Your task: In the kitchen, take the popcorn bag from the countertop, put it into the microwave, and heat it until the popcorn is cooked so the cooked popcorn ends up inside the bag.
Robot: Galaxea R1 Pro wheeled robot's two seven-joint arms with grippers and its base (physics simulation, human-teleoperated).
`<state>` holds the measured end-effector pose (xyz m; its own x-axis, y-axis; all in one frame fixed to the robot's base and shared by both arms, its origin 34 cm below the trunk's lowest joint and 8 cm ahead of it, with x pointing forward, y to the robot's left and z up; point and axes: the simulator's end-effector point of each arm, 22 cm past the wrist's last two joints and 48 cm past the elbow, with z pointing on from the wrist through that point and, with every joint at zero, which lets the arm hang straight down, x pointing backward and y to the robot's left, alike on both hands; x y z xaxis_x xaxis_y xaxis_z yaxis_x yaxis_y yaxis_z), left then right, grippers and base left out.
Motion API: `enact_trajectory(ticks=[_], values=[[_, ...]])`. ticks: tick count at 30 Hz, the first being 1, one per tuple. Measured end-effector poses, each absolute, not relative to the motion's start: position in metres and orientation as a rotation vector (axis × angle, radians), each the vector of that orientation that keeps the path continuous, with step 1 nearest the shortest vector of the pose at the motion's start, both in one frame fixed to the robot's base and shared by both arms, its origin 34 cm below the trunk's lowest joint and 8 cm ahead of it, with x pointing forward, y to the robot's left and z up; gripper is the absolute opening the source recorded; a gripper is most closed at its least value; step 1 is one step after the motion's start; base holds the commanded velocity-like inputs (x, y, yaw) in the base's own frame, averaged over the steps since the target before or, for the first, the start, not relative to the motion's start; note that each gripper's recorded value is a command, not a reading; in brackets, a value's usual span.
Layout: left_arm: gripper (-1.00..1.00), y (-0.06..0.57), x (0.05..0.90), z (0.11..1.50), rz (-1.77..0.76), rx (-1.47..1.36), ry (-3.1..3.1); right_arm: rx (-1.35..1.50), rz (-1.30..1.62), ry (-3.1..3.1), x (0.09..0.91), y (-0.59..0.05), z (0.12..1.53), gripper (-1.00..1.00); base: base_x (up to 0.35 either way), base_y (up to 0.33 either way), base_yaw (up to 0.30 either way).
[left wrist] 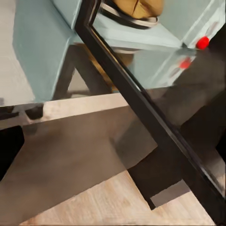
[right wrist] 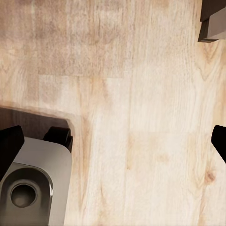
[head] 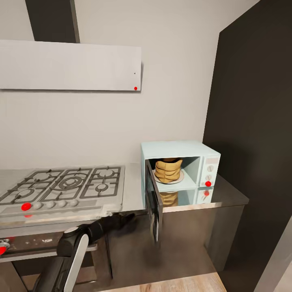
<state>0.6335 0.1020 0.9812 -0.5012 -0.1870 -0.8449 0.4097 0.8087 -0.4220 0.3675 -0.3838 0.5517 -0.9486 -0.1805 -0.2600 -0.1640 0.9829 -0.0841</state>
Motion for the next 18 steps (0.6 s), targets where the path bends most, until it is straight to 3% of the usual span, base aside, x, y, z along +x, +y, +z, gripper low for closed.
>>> enact_trajectory(ticks=[15,18], values=[[1.00,0.090,0.599,0.998,-0.947,0.412,1.884,-0.252,-0.089,2.860,0.367,-0.384,0.552,1.00,0.000,0.000,0.000],[1.00,0.063,0.587,0.991,-0.941,0.523,1.890,-0.247,-0.091,2.858,0.368,-0.385,0.552,1.00,0.000,0.000,-0.041]])
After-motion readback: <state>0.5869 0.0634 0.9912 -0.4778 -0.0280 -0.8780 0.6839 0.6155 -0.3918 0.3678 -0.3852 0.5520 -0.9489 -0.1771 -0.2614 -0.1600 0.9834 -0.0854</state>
